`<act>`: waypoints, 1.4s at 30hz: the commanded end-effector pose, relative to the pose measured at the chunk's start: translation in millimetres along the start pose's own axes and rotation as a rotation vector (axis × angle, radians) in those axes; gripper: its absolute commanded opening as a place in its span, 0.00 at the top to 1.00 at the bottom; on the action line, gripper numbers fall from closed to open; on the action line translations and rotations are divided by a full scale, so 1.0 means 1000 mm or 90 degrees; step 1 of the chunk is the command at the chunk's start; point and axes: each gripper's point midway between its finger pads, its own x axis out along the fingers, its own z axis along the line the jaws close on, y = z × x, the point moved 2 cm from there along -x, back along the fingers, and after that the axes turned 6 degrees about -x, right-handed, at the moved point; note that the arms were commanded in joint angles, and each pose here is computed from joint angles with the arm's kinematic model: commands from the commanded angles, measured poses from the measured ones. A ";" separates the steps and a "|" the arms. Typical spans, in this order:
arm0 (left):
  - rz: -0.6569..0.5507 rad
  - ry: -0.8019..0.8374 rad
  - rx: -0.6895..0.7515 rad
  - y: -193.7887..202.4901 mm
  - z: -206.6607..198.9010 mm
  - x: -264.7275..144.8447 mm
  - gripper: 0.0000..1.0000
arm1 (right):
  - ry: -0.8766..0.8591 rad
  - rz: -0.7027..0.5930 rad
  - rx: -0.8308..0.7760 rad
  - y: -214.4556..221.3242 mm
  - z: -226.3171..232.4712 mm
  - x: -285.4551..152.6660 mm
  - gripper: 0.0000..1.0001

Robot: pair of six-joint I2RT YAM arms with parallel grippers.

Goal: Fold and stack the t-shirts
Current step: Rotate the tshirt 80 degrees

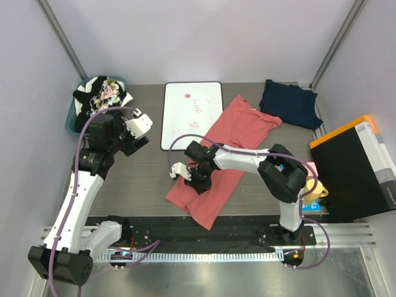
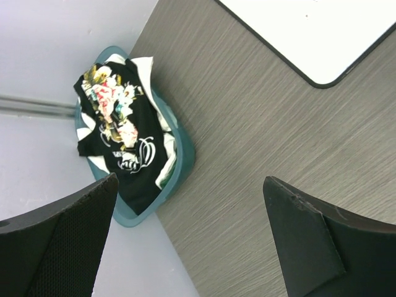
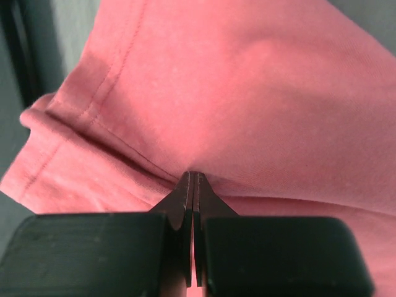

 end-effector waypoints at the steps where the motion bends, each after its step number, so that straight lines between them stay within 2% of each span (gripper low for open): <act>1: -0.036 0.032 0.011 -0.007 -0.010 0.001 0.00 | -0.033 0.060 0.015 0.032 0.042 -0.021 0.99; 3: -0.043 0.041 0.010 -0.008 -0.013 0.001 0.00 | -0.033 0.063 0.006 0.034 0.048 -0.025 0.99; 4: -0.046 0.044 0.010 -0.009 -0.014 0.002 0.00 | -0.022 0.070 0.002 0.034 0.046 -0.030 0.95; 5: -0.048 0.047 0.010 -0.009 -0.014 0.002 0.00 | 0.002 0.055 -0.016 0.020 0.037 -0.040 0.80; 7: -0.058 0.055 0.010 -0.012 -0.016 0.004 0.00 | 0.043 0.034 -0.047 0.003 0.022 -0.056 0.69; 8: -0.062 0.056 0.014 -0.013 -0.016 0.004 0.00 | 0.084 0.007 -0.072 -0.019 0.007 -0.072 0.64; 11: -0.076 0.059 0.020 -0.017 -0.016 0.008 0.00 | 0.183 -0.055 -0.100 -0.065 -0.031 -0.116 0.53; 13: -0.082 0.063 0.020 -0.020 -0.016 0.011 0.00 | 0.254 -0.082 -0.079 -0.083 -0.063 -0.130 0.52; 14: -0.085 0.064 0.020 -0.022 -0.015 0.013 0.00 | 0.324 -0.091 -0.056 -0.087 -0.092 -0.153 0.51; 16: -0.086 0.067 0.019 -0.025 -0.014 0.016 0.00 | 0.411 -0.088 -0.007 -0.080 -0.142 -0.159 0.55; 17: -0.086 0.063 0.021 -0.026 -0.013 0.017 0.00 | 0.467 -0.099 0.032 -0.072 -0.170 -0.180 0.64; 19: -0.088 0.059 0.023 -0.029 -0.010 0.017 0.00 | 0.560 -0.068 0.086 -0.048 -0.218 -0.186 0.78; 20: -0.087 0.057 0.026 -0.029 -0.009 0.017 0.00 | 0.605 -0.075 0.104 -0.046 -0.237 -0.203 0.85; 21: -0.083 0.053 0.032 -0.029 -0.007 0.018 0.00 | 0.641 -0.059 0.133 -0.027 -0.257 -0.212 0.85; 22: -0.083 0.051 0.035 -0.029 -0.006 0.018 0.00 | 0.663 -0.053 0.150 -0.017 -0.276 -0.207 0.85; 23: -0.080 0.049 0.040 -0.028 -0.006 0.018 0.00 | 0.693 -0.065 0.160 -0.018 -0.289 -0.220 0.80; 26: -0.078 0.038 0.059 -0.027 -0.003 0.016 0.00 | 0.750 -0.076 0.211 -0.005 -0.320 -0.233 0.60; 31: -0.073 0.055 0.096 -0.020 -0.010 0.022 0.00 | 0.838 -0.092 0.325 0.014 -0.345 -0.251 0.54; 36: -0.071 0.093 0.099 -0.017 -0.020 0.031 0.00 | 0.878 -0.063 0.377 0.036 -0.351 -0.250 0.52; 38: -0.068 0.105 0.082 -0.017 -0.023 0.035 0.00 | 0.898 -0.046 0.417 0.054 -0.351 -0.251 0.61; 39: -0.064 0.107 0.075 -0.017 -0.022 0.037 0.00 | 0.903 -0.041 0.430 0.060 -0.351 -0.251 0.70; 40: -0.064 0.109 0.069 -0.019 -0.022 0.038 0.00 | 0.911 -0.030 0.448 0.070 -0.351 -0.249 0.88; 42: -0.063 0.110 0.059 -0.019 -0.022 0.038 0.00 | 0.928 0.000 0.465 0.086 -0.349 -0.253 0.99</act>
